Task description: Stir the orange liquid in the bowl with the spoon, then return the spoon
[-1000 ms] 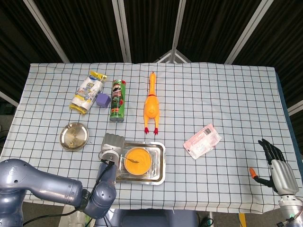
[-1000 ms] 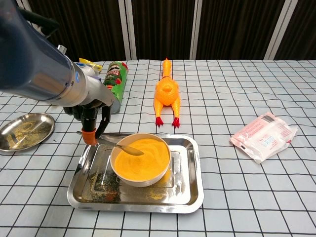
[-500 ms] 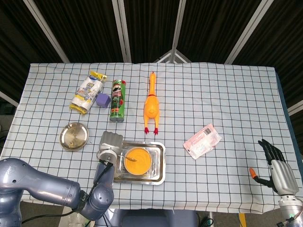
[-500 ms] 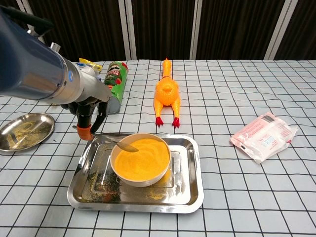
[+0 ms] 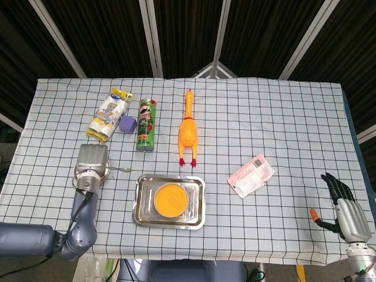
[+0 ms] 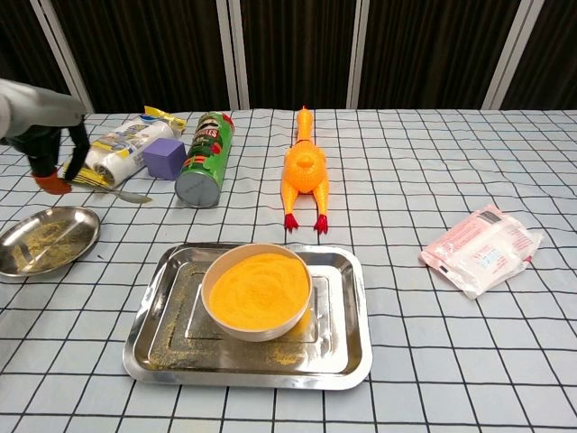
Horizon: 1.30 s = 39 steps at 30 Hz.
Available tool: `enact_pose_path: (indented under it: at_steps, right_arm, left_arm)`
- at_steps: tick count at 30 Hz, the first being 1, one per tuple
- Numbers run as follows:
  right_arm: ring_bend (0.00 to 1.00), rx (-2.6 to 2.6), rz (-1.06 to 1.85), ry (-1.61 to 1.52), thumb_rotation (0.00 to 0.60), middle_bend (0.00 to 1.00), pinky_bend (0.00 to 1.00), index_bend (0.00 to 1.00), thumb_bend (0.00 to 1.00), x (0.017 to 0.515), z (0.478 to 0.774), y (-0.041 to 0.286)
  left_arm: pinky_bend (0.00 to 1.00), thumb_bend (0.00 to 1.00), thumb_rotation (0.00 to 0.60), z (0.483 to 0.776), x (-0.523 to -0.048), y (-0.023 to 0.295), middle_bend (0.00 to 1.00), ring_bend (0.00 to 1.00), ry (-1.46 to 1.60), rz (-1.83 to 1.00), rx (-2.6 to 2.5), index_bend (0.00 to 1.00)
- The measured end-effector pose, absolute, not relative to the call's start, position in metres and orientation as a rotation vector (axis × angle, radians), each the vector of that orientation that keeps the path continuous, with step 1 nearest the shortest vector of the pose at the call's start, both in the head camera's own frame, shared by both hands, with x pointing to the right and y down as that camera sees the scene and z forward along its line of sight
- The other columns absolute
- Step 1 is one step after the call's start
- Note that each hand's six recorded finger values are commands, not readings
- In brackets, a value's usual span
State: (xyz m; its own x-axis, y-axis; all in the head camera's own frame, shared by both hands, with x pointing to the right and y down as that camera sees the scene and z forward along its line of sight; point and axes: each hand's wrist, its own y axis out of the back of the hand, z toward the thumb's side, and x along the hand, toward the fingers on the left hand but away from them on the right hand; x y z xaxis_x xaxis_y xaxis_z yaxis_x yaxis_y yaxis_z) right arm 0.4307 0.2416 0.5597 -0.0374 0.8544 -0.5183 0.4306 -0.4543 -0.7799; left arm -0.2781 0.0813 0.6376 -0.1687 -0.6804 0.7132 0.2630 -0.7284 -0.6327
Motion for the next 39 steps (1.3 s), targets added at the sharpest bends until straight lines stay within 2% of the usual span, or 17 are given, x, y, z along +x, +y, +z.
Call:
enact_pose_path:
  at_steps: [7, 11, 20, 27, 34, 39]
  right_arm:
    - [0.00, -1.863, 1.499, -1.349, 0.600, 0.00, 0.00, 0.00, 0.40, 0.430, 0.560, 0.242]
    - [0.00, -1.864, 1.501, -1.353, 0.600, 0.00, 0.00, 0.00, 0.40, 0.430, 0.561, 0.242]
    - [0.00, -1.865, 1.512, -1.357, 0.600, 0.00, 0.00, 0.00, 0.40, 0.431, 0.562, 0.243]
    - [0.00, -1.878, 1.516, -1.357, 0.600, 0.00, 0.00, 0.00, 0.40, 0.430, 0.562, 0.243]
    - [0.00, -1.881, 1.518, -1.359, 0.600, 0.00, 0.00, 0.00, 0.40, 0.430, 0.563, 0.243]
    - [0.00, -1.881, 1.518, -1.366, 0.600, 0.00, 0.00, 0.00, 0.40, 0.430, 0.562, 0.243]
  left_arm:
    - [1.00, 0.73, 0.600, 0.659, -0.348, 0.077, 1.00, 1.00, 0.594, -2.004, -1.431, 0.84]
    - [1.00, 0.72, 0.600, 0.670, -0.372, 0.077, 1.00, 1.00, 0.617, -2.027, -1.407, 0.83]
    - [1.00, 0.71, 0.600, 0.702, -0.378, 0.095, 1.00, 1.00, 0.576, -2.077, -1.437, 0.81]
    - [1.00, 0.69, 0.600, 0.708, -0.380, 0.098, 1.00, 0.99, 0.576, -2.091, -1.425, 0.80]
    - [1.00, 0.54, 0.600, 0.704, -0.384, 0.097, 1.00, 0.98, 0.570, -2.113, -1.411, 0.73]
    - [1.00, 0.42, 0.600, 0.702, -0.392, 0.099, 1.00, 0.97, 0.558, -2.151, -1.402, 0.61]
